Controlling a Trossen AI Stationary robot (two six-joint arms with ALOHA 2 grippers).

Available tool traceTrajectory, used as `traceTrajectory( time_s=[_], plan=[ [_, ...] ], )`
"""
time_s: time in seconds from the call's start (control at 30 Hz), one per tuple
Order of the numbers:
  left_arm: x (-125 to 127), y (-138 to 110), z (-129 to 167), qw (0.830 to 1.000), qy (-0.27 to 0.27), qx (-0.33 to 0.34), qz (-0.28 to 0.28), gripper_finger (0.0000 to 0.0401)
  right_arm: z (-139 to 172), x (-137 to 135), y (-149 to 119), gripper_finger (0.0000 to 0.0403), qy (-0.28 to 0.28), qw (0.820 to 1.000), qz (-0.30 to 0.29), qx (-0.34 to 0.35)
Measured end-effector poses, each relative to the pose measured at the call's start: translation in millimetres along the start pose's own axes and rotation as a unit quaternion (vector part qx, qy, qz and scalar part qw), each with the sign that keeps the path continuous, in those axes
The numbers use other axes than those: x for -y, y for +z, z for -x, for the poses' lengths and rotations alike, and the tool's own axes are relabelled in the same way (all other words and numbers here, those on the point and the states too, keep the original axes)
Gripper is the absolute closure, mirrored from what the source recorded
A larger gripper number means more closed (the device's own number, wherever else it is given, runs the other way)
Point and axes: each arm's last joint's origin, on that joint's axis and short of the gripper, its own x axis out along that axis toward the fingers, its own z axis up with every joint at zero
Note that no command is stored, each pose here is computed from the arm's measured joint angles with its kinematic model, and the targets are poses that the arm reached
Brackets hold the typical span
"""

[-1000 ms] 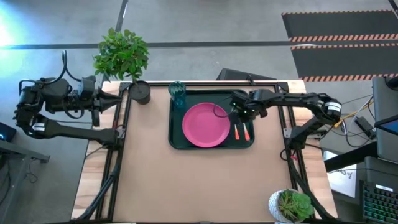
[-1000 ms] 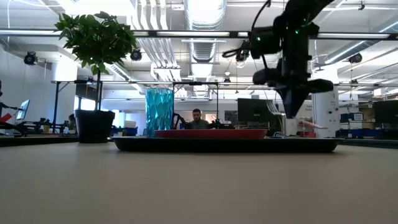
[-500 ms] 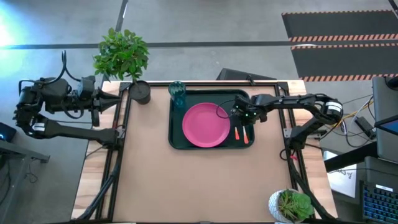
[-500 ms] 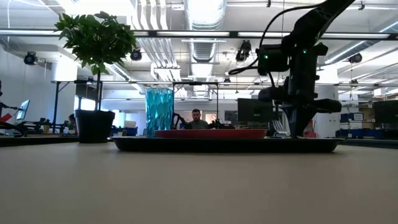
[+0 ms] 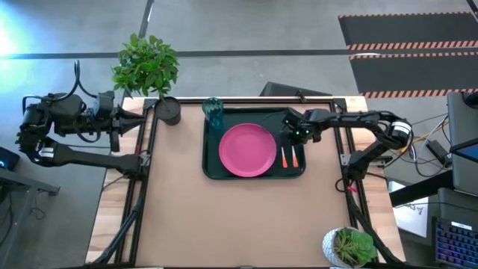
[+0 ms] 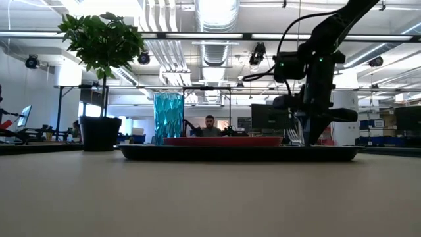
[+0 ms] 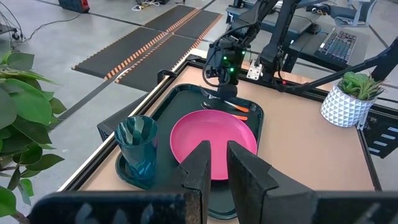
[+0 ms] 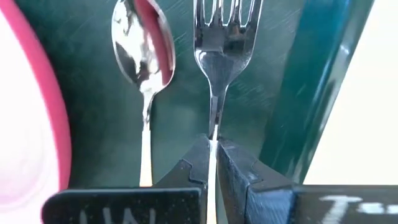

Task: Pick and place plate/cup/fork/spoon on tray
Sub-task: Put the orange fork on the black tray to the right of the orange spoon

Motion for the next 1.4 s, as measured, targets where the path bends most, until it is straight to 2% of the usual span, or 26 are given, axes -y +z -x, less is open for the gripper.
traceTrajectory(
  time_s=[0.5,0.83,1.4],
  plan=[
    [0,0,0,1.0,0.0,0.0,0.0,0.0367,-1,4,5,0.0394,0.005,1.0,0.003,0.008],
    [0,0,0,1.0,0.0,0.0,0.001,0.0367,-13,13,-2,0.0394,0.006,1.0,-0.018,-0.004],
    [0,0,0,1.0,0.0,0.0,0.001,0.0367,-14,10,1,0.0394,0.023,0.999,-0.015,0.018]
  ],
)
